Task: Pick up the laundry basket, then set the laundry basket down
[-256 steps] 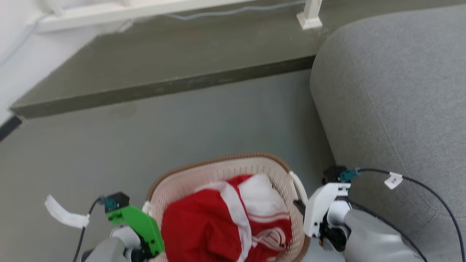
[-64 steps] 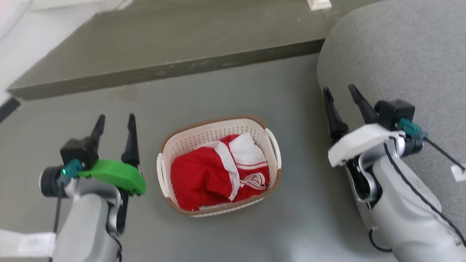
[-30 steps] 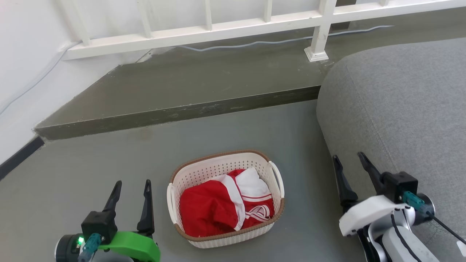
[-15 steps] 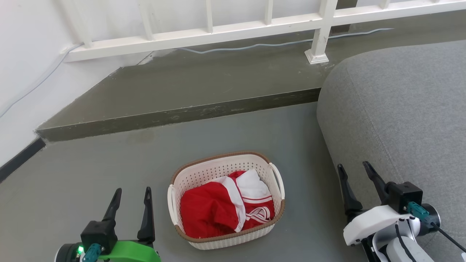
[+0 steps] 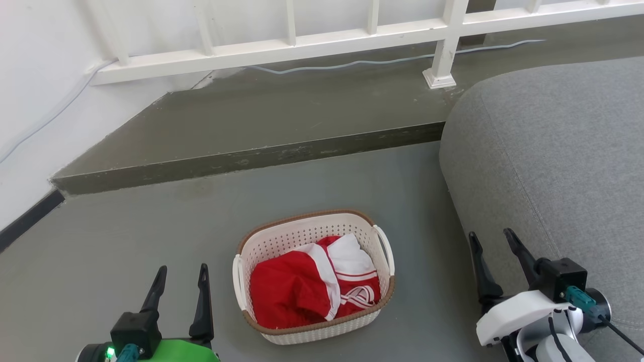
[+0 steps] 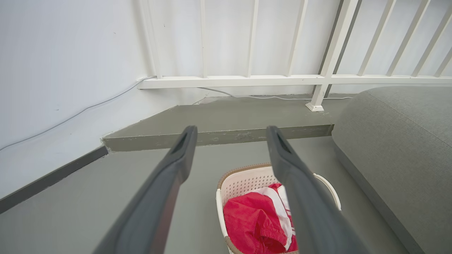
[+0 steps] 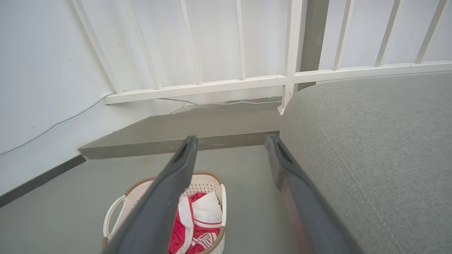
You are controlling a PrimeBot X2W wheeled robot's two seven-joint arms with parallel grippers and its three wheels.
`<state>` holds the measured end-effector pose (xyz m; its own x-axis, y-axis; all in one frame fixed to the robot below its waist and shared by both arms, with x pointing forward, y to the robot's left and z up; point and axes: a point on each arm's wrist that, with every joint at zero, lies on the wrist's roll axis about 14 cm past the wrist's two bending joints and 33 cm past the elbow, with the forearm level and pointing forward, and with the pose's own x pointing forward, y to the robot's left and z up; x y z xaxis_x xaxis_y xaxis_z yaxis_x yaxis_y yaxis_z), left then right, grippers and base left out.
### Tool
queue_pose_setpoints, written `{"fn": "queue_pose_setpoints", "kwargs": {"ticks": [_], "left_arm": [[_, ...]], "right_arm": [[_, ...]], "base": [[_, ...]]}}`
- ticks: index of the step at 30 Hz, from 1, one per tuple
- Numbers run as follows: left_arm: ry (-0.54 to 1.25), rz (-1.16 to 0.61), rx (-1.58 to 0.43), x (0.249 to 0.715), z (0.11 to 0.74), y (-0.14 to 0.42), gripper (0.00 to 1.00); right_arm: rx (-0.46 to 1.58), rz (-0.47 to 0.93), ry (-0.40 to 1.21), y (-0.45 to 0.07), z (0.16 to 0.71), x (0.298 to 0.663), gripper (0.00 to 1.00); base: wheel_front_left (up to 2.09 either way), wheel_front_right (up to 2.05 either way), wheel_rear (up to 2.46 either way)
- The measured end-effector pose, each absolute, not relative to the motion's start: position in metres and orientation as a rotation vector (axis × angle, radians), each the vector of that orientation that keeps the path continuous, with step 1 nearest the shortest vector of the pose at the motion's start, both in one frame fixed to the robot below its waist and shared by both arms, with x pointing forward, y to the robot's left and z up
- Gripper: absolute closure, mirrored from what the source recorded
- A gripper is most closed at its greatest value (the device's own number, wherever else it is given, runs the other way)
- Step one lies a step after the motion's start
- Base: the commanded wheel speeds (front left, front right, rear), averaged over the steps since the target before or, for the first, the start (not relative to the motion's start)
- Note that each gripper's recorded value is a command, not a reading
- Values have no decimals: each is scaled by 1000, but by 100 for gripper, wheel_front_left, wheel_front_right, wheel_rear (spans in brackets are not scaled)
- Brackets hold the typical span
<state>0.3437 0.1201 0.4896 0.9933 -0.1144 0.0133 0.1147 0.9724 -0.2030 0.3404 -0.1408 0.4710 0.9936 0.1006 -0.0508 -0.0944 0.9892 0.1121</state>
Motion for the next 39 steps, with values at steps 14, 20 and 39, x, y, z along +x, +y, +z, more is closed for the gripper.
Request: {"fn": "queue_pose_setpoints", "kwargs": {"ticks": [14,20,39], "left_arm": [[53,-109,-232,335,474,119,100],[60,-100,-296,334,474,119,100],[126,-29,-550,336,465,133,100]], "right_arm": [[144,90,123,-137,451,327,100],[214,79,127,-137,452,327,100],[479,-13,181,-153,447,332,100]], "base": [[0,0,0],[0,0,0],[0,0,0]]}}
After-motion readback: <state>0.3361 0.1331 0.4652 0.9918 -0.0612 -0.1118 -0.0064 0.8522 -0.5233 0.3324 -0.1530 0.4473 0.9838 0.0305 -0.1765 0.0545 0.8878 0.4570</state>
